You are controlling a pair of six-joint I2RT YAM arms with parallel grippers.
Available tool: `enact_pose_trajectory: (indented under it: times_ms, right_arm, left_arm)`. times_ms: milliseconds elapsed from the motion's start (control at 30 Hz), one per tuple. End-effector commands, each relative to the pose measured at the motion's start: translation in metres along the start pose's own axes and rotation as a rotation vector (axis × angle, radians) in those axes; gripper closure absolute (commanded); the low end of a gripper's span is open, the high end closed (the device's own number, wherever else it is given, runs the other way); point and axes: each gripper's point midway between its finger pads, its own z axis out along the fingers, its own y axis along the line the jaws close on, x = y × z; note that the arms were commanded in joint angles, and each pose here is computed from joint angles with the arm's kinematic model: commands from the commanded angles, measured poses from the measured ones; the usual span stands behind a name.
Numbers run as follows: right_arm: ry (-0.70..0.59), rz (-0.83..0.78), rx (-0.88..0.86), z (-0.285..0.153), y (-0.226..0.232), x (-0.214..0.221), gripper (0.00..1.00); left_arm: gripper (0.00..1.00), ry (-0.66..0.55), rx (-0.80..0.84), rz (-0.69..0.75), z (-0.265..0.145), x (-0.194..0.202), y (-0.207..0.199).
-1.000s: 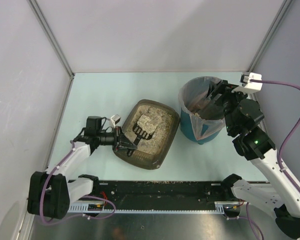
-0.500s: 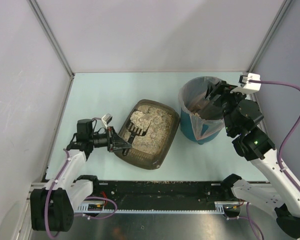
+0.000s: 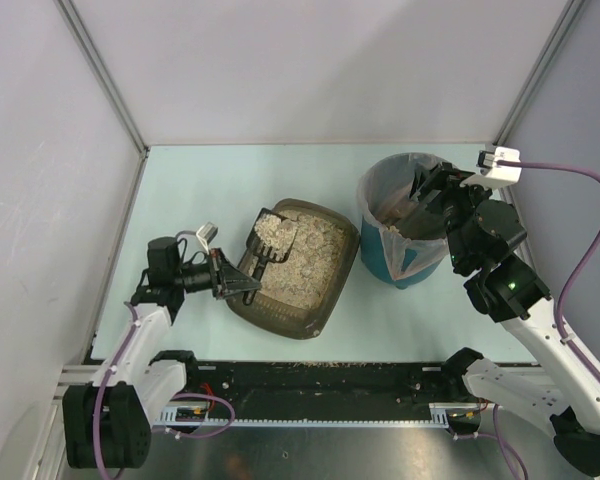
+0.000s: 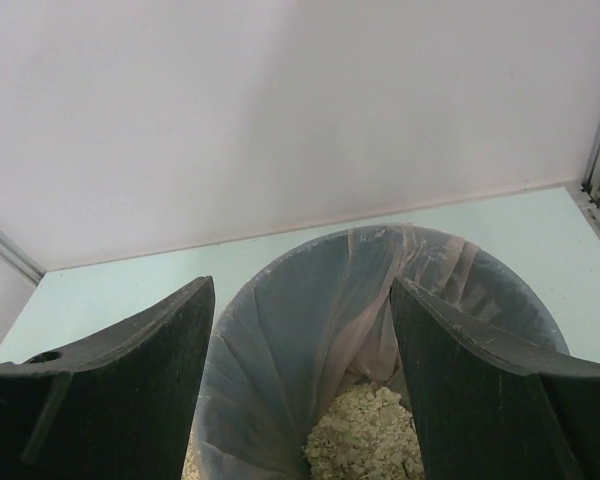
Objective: Clean the litter box
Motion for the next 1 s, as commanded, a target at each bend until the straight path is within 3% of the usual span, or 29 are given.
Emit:
enact_pose_trajectory:
  times_ms: [0, 167, 967]
  right_arm:
    - [-0.052, 0.028, 0.013, -0.002, -0.002, -0.016, 0.25]
    - [-0.066, 0.018, 0.016, -0.002, -0.003, -0.019, 0.25]
    - [-0.062, 0.001, 0.004, -0.002, -0.001, -0.018, 0.24]
  left_arm:
    - [1.0, -0.053, 0.094, 0.1, -0.001, -0.011, -0.016]
    - [1.0, -0.05, 0.091, 0.026, 0.001, -0.002, -0.006]
    - [1.0, 0.101, 0.099, 0.0, 0.012, 0.018, -0.005]
